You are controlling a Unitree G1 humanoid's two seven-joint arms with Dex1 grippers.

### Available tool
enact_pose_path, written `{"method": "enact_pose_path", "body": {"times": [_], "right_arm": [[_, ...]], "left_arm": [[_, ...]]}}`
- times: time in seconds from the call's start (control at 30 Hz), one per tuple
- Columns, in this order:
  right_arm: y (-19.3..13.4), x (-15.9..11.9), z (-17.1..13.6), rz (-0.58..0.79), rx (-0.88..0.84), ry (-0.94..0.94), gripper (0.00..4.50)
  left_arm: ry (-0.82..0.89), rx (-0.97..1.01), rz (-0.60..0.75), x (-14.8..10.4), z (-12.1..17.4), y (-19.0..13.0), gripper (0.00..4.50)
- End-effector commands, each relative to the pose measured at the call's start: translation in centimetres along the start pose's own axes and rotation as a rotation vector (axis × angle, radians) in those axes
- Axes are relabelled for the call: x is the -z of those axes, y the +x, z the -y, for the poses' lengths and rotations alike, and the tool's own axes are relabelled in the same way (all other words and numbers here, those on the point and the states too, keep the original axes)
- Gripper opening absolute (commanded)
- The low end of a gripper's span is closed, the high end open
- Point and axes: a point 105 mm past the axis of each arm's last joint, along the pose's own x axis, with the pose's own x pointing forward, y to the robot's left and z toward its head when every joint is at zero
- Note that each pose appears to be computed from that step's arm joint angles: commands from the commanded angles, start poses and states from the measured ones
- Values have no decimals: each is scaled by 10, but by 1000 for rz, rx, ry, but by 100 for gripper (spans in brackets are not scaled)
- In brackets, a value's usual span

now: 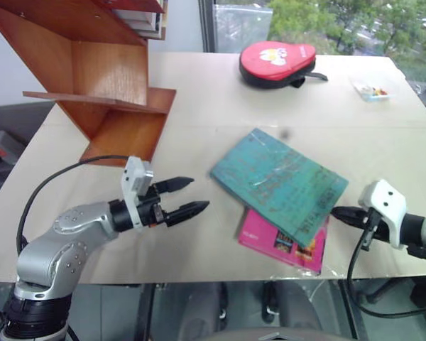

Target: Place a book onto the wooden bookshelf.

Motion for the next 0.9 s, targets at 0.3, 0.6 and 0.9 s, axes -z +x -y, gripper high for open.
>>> {"method": "enact_pose_path", "body": {"times": [0.3, 0.6, 0.9], "right_arm": [[2, -19, -24, 57, -45, -22, 4], [-55, -54, -34, 228, 70, -38, 358], [-45, -96, -52, 338, 4, -151, 399]], "left_arm": [[-451, 21, -33, 19, 11, 14, 450], [-801, 16, -6, 31, 0, 42, 450], [-1002, 50, 15, 23, -4, 86, 450]]}}
